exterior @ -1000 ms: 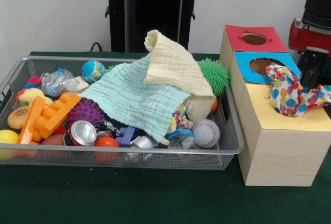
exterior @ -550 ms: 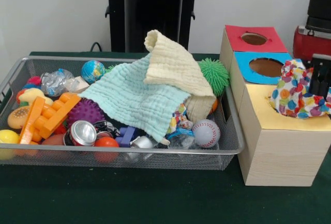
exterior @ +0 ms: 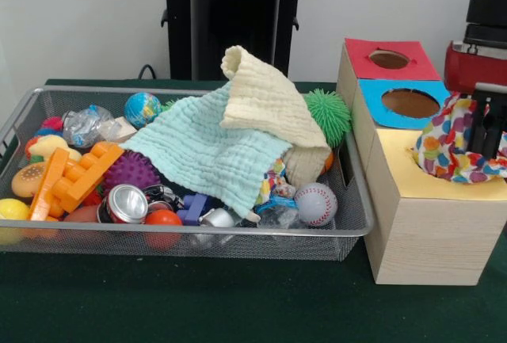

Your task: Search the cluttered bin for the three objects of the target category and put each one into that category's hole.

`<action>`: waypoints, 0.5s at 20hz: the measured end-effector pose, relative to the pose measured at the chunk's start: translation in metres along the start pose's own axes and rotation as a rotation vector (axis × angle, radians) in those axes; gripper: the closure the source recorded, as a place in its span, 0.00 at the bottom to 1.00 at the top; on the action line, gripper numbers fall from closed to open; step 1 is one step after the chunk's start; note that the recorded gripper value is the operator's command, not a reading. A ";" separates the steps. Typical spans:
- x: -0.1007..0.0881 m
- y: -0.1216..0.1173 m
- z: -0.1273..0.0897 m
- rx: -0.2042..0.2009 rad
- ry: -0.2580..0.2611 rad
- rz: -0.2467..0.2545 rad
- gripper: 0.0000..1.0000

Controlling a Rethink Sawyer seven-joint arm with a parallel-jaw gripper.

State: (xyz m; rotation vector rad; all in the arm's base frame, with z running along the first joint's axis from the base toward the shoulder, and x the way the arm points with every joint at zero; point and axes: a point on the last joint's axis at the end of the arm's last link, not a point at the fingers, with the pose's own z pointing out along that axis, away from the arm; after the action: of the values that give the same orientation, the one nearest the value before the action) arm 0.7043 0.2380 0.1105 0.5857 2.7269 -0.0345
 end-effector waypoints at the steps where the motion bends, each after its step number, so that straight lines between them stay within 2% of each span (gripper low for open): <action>1: 0.000 0.000 -0.001 0.003 -0.003 -0.003 1.00; 6: -0.005 -0.003 -0.005 0.028 -0.006 -0.009 1.00; 10: -0.012 -0.008 -0.007 0.061 0.030 -0.001 1.00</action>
State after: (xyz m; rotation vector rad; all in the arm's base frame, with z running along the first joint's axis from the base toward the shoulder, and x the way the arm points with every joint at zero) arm 0.7095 0.2264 0.1206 0.6068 2.7632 -0.1105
